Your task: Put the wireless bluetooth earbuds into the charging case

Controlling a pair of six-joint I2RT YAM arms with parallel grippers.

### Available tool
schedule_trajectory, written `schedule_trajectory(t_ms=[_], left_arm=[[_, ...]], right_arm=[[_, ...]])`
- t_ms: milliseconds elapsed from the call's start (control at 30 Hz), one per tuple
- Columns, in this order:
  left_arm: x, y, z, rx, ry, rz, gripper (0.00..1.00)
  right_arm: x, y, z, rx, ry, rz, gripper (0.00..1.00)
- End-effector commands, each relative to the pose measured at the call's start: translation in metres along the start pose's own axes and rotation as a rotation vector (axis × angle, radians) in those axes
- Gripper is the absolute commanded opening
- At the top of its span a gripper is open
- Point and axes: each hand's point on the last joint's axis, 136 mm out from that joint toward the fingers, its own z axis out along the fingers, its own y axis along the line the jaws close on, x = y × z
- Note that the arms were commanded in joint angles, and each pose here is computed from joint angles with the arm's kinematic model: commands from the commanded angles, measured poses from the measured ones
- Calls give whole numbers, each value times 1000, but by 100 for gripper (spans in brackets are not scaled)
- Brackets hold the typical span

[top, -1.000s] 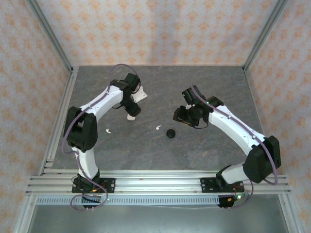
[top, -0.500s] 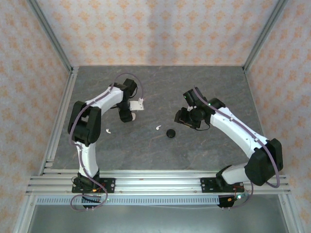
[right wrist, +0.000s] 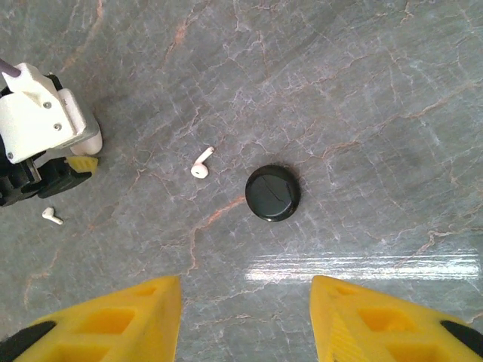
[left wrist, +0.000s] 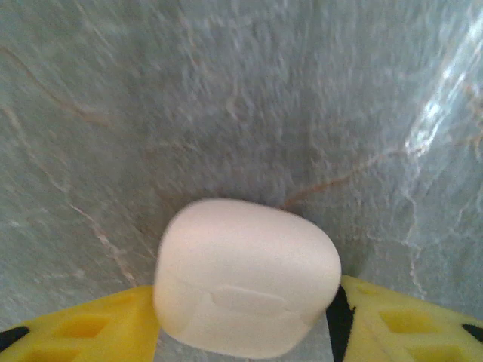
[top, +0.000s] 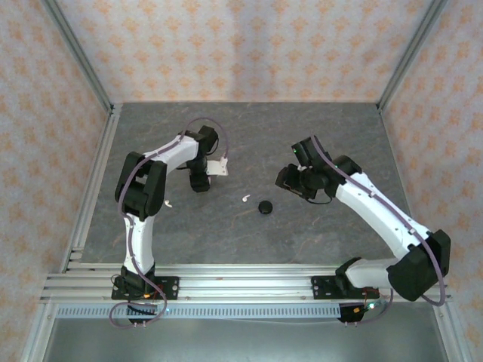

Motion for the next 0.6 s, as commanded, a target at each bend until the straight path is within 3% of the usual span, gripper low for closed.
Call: schedule_trajectory(t_ms=[0, 167, 567], left_arm=[[-16, 2, 0, 19, -48, -2, 54], [-18, -11, -1, 50, -68, -11, 43], [-31, -45, -22, 72, -165, -53, 39]], right_arm=[[-4, -3, -10, 17, -42, 14, 48], [-10, 7, -10, -19, -57, 19, 48], [-11, 13, 6, -100, -60, 80, 49]])
